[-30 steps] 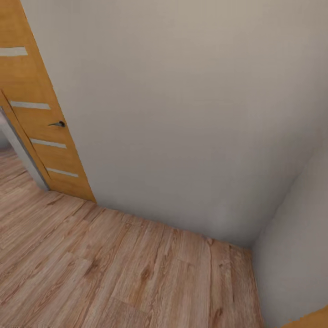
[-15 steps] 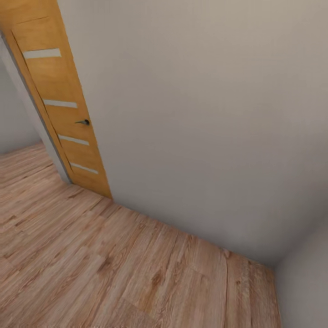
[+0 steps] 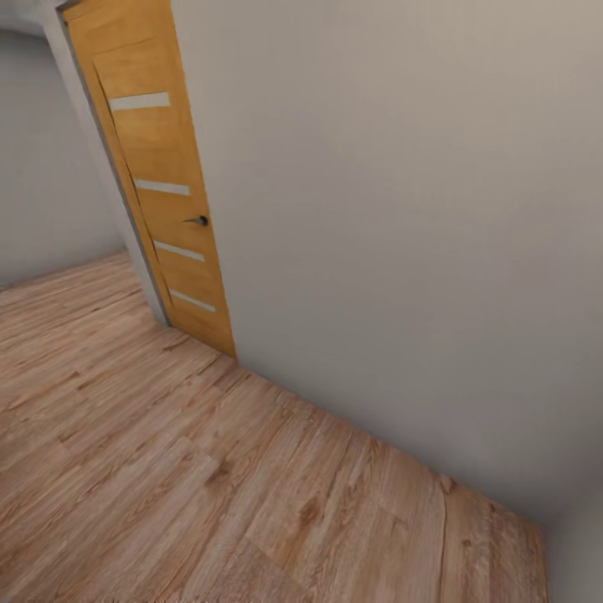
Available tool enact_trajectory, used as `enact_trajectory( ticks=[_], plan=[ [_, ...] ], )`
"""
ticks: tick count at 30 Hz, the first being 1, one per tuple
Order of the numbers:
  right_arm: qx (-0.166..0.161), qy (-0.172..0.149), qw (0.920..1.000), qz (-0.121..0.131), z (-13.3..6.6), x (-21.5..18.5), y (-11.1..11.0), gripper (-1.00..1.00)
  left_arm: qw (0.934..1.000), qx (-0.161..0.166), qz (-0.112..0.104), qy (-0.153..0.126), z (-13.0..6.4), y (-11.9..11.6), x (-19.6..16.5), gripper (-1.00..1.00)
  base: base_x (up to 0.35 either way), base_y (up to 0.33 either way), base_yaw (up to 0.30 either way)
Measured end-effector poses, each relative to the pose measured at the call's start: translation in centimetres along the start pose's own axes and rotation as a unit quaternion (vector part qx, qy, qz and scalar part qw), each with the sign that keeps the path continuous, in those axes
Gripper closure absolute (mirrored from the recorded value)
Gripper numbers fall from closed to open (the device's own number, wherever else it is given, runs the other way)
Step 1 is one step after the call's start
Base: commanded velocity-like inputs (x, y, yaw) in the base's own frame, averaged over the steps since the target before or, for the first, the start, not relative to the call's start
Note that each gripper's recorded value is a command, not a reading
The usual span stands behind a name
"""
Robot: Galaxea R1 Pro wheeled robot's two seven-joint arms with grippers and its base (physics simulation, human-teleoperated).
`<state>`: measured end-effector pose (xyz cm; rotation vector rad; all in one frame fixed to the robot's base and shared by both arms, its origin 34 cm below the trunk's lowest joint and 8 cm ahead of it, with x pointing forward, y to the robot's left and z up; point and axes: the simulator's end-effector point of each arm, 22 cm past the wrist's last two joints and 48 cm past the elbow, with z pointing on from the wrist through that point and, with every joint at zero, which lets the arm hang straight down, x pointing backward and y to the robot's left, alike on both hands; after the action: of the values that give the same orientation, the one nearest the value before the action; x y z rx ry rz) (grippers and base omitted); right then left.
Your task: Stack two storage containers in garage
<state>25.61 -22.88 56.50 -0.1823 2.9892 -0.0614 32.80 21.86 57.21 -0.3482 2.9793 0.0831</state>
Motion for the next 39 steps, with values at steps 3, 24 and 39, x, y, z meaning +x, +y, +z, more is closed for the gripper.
enact_trajectory(
  ticks=[3, 24, 39],
  plan=[
    [0.000, 0.000, 1.0000, 0.000, 0.00, 0.00, -0.01, -1.00, 1.0000, 0.000, 0.000, 0.000, 0.00, -0.03, 0.00, -1.00, 0.000, 0.000, 0.270],
    [0.001, 0.000, 1.0000, 0.001, -0.02, 0.04, -0.07, -1.00, 1.0000, 0.004, 0.000, 0.004, -0.03, -0.23, 0.20, -1.00, 0.221, 0.000, 0.087],
    [0.000, 0.000, 1.0000, 0.000, -0.02, 0.02, -0.06, -1.00, 1.0000, 0.004, 0.000, 0.003, -0.03, -0.22, 0.19, -1.00, 0.320, 0.000, 0.248]
  ],
)
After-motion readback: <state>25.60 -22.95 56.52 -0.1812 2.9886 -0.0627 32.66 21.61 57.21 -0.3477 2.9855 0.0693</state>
